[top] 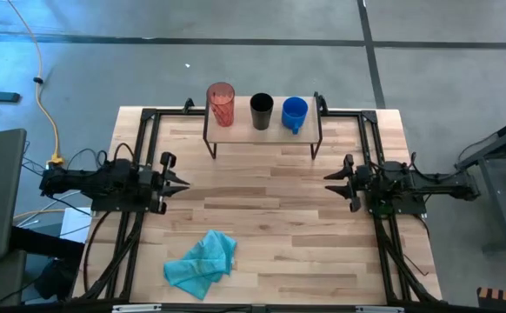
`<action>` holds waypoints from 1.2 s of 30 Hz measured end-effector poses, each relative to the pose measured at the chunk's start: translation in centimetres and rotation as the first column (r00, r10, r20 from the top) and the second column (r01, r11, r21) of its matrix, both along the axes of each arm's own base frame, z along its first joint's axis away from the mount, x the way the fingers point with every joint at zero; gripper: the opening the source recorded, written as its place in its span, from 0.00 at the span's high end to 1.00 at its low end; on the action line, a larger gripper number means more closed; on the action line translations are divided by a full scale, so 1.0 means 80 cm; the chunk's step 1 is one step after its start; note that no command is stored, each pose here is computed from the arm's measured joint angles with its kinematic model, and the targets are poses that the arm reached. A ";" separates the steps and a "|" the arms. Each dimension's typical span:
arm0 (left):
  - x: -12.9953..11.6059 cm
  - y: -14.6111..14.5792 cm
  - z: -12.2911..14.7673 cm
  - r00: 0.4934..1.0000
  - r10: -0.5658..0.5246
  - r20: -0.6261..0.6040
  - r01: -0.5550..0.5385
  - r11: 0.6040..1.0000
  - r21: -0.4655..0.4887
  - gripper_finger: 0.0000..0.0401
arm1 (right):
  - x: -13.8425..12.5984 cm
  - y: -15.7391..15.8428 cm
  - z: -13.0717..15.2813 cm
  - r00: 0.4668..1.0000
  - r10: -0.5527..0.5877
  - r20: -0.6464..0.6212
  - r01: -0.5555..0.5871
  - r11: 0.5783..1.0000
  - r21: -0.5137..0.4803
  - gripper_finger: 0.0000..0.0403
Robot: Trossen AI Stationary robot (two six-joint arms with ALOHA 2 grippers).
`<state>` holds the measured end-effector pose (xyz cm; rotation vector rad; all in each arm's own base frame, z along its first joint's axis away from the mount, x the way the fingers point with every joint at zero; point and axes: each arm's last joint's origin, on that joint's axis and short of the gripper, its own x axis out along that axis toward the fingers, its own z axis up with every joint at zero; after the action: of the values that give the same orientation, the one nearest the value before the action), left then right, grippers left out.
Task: Stack small to large cups/mugs on shelf
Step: Return to Home Position
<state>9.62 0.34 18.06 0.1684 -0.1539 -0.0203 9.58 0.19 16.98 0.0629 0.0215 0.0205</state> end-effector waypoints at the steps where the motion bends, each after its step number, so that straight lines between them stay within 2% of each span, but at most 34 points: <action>1: 0.000 0.001 -0.002 1.000 0.011 -0.020 -0.012 1.000 -0.022 0.92 | 0.000 0.000 0.000 1.000 -0.002 -0.001 0.002 1.000 -0.001 0.66; 4: 0.001 0.002 -0.010 0.995 0.044 -0.087 -0.051 0.995 -0.085 0.92 | 0.000 -0.001 0.000 1.000 -0.007 -0.002 0.007 1.000 0.006 0.66; 8: 0.001 0.002 -0.017 0.989 0.047 -0.140 -0.064 0.991 -0.119 0.92 | 0.000 -0.001 0.000 1.000 -0.007 -0.003 0.007 1.000 0.008 0.66; 36: 0.001 0.002 -0.016 0.990 0.042 -0.137 -0.062 0.987 -0.147 0.92 | 0.000 -0.001 0.000 1.000 -0.007 -0.004 0.007 1.000 0.009 0.66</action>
<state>9.73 0.54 16.77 0.0194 -0.0170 0.0322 9.60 0.12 16.95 0.0719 0.0251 0.0136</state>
